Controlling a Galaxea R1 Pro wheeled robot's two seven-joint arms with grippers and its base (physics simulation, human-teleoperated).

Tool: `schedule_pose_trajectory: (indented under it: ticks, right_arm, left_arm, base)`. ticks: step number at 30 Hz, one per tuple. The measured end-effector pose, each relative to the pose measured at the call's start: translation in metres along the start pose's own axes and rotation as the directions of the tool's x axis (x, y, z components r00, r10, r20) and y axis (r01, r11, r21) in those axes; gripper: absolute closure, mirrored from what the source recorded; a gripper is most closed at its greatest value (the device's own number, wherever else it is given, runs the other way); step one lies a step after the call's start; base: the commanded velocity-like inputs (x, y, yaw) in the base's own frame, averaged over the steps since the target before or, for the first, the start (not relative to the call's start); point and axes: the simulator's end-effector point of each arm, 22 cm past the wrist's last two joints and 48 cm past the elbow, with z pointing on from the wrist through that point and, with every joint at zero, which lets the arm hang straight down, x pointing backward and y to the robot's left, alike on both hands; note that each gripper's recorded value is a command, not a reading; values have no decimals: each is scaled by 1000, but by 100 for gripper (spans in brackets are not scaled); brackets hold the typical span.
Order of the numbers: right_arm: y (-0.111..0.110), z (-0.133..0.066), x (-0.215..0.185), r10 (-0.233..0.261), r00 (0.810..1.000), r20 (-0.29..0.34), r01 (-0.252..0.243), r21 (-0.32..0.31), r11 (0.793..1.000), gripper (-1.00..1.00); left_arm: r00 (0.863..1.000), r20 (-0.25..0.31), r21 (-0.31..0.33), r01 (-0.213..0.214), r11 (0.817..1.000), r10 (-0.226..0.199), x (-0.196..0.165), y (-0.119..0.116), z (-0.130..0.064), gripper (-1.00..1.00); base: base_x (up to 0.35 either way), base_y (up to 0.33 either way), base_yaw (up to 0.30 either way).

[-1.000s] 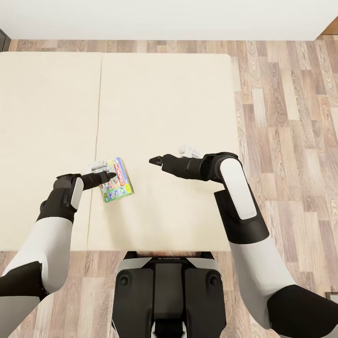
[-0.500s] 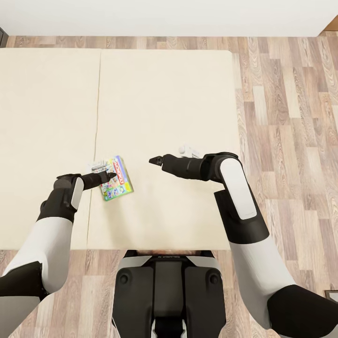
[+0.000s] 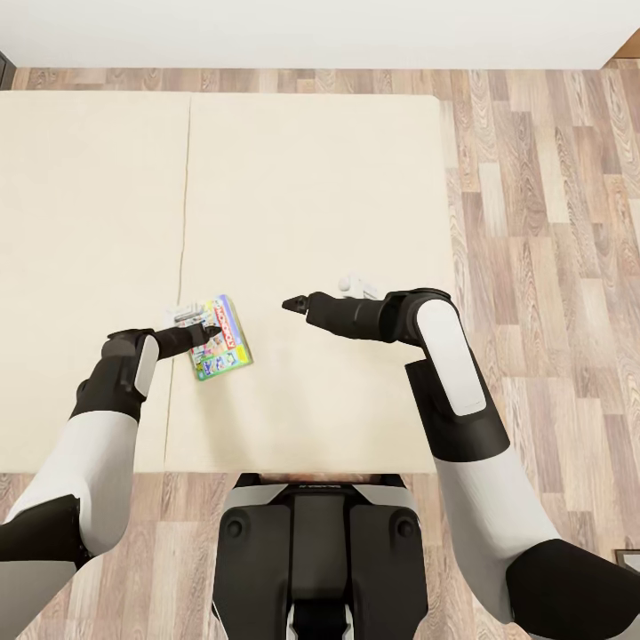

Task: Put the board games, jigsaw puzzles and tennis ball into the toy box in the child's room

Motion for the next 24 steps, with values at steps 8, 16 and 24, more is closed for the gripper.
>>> schedule_pose_trajectory:
  ticks: [8, 16, 24]
  right_arm:
    - [0, 0, 0, 1, 1000, 0, -1, 0, 1000, -100]
    - [0, 0, 0, 1, 1000, 0, -1, 0, 1000, -100]
    - [0, 0, 0, 0, 1000, -1, 0, 0, 1000, -100]
  left_arm:
    - [1000, 4, 39, -1, 999, 1, -2, -9, -1, -100]
    - [1000, 8, 79, -2, 997, 2, -3, -18, -2, -100]
    - [1000, 11, 111, -4, 994, 3, -4, -25, -3, -100]
  base:
    - [0, 0, 0]
    - [0, 0, 0]
    - [0, 0, 0]
